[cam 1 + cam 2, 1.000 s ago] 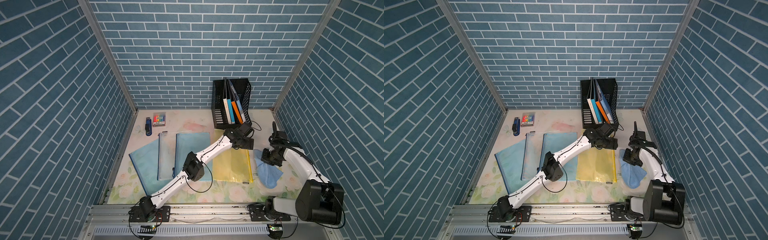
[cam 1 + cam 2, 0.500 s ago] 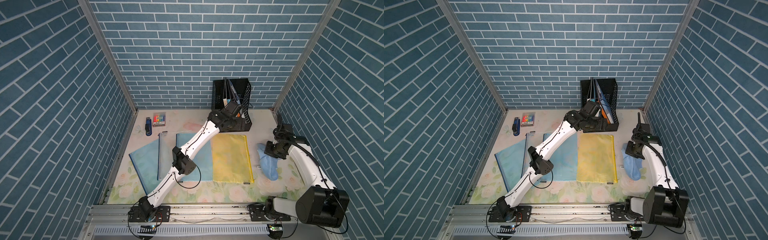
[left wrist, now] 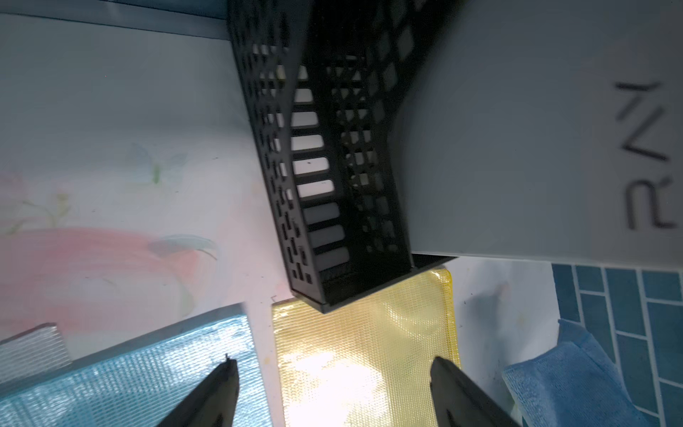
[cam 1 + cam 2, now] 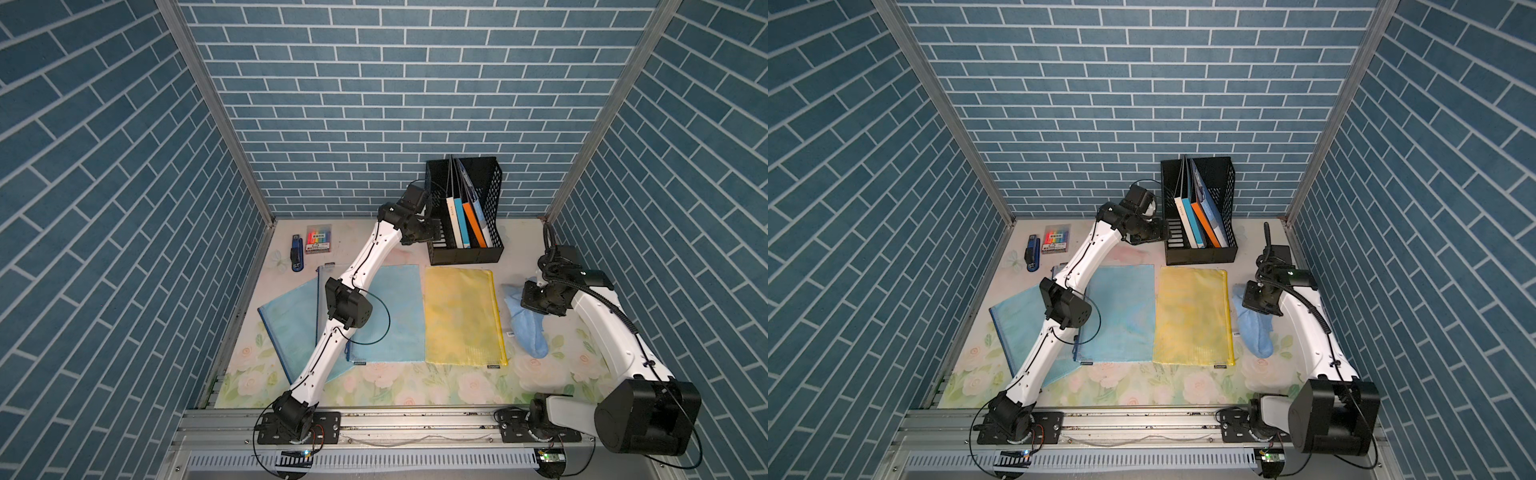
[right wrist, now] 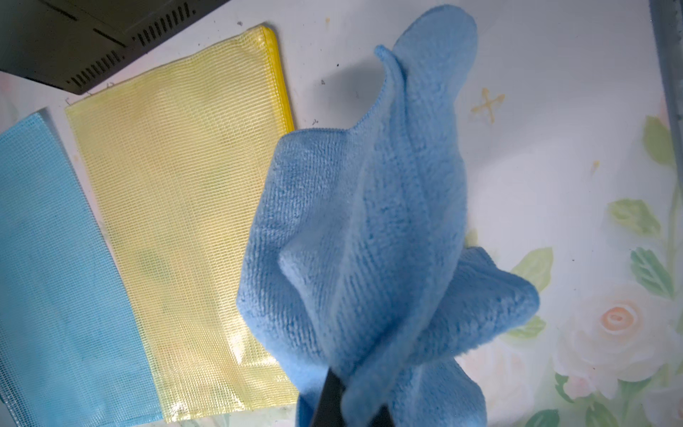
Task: Wipe the document bag
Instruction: Adjust the document bag at the center of the board.
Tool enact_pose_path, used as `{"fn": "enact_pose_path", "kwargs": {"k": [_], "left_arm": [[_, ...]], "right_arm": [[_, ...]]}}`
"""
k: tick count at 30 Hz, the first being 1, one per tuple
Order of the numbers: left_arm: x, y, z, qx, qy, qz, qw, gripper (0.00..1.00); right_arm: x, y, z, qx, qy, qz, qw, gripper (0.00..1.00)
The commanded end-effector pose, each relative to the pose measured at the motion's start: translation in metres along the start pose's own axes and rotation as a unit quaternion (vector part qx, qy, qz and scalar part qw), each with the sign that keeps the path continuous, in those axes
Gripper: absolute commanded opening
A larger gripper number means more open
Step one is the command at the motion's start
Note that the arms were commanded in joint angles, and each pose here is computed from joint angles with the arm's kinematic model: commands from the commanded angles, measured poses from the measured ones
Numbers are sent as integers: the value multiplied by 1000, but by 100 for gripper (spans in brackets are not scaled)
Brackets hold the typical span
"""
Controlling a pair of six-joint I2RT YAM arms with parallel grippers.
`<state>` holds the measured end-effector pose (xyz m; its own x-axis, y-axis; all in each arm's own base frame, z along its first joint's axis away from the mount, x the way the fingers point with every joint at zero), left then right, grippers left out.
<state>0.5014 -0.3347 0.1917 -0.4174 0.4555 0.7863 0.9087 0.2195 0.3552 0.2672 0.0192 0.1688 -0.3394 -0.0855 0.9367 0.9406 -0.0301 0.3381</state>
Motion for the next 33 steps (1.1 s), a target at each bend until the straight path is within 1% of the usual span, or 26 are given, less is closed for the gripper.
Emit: {"fn": "enact_pose_path", "kwargs": {"k": [1, 4, 7, 9, 10, 13, 16, 17, 18, 20, 22, 23, 25, 27, 29, 33], "left_arm": [[-9, -15, 25, 4, 44, 38, 998, 87], [-7, -21, 35, -3, 90, 32, 995, 87], [0, -29, 36, -12, 119, 29, 992, 87], [4, -38, 34, -19, 128, 38, 991, 87], [8, -43, 34, -25, 142, 37, 989, 88], [14, -61, 35, -46, 178, 38, 982, 89], [14, -89, 47, -73, 204, 44, 975, 90], [14, -98, 49, -75, 192, 43, 978, 90], [19, -105, 48, -65, 155, 34, 985, 90], [29, -115, 46, -24, 72, 17, 997, 90], [33, -125, 50, 23, 9, 10, 1000, 90], [33, -131, 51, 33, -9, 11, 999, 90], [28, -146, 54, 53, -36, 22, 998, 90], [21, -163, 60, 64, -48, 38, 996, 89], [17, -177, 60, 63, -57, 50, 995, 89], [6, -211, 54, 55, -65, 91, 992, 89]], "right_arm": [[-7, -4, 4, 2, 6, 8, 1000, 0], [-12, -5, 11, 4, 24, 8, 1000, 0], [-16, -2, 15, 7, 32, 2, 999, 0], [-17, 2, 18, 11, 37, -5, 999, 0], [-17, 4, 19, 14, 38, -6, 999, 0], [-17, 10, 21, 19, 40, -13, 999, 0], [-19, 15, 24, 26, 48, -12, 998, 0], [-20, 16, 25, 28, 51, -13, 998, 0], [-21, 17, 25, 31, 53, -13, 998, 0], [-24, 18, 26, 35, 56, -10, 998, 0], [-29, 18, 28, 39, 61, -4, 997, 0], [-31, 17, 30, 41, 64, -2, 997, 0], [-34, 14, 31, 42, 68, 3, 997, 0], [-35, 11, 32, 45, 66, 6, 997, 0], [-32, 9, 32, 48, 63, 5, 997, 0], [-25, 0, 34, 51, 61, 6, 997, 0]]}}
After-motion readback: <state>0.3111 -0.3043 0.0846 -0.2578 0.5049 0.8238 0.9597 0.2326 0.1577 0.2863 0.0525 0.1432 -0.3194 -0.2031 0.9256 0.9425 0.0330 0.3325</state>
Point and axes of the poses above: each gripper's point midway between its finger pads, its own x axis back along the fingers, its own z axis along the line the jaws close on, y = z × x, the point moved 2 cm from there along x, back along the fingers, and after that the axes turned 12 degrees about x, right-handed, at the moved point
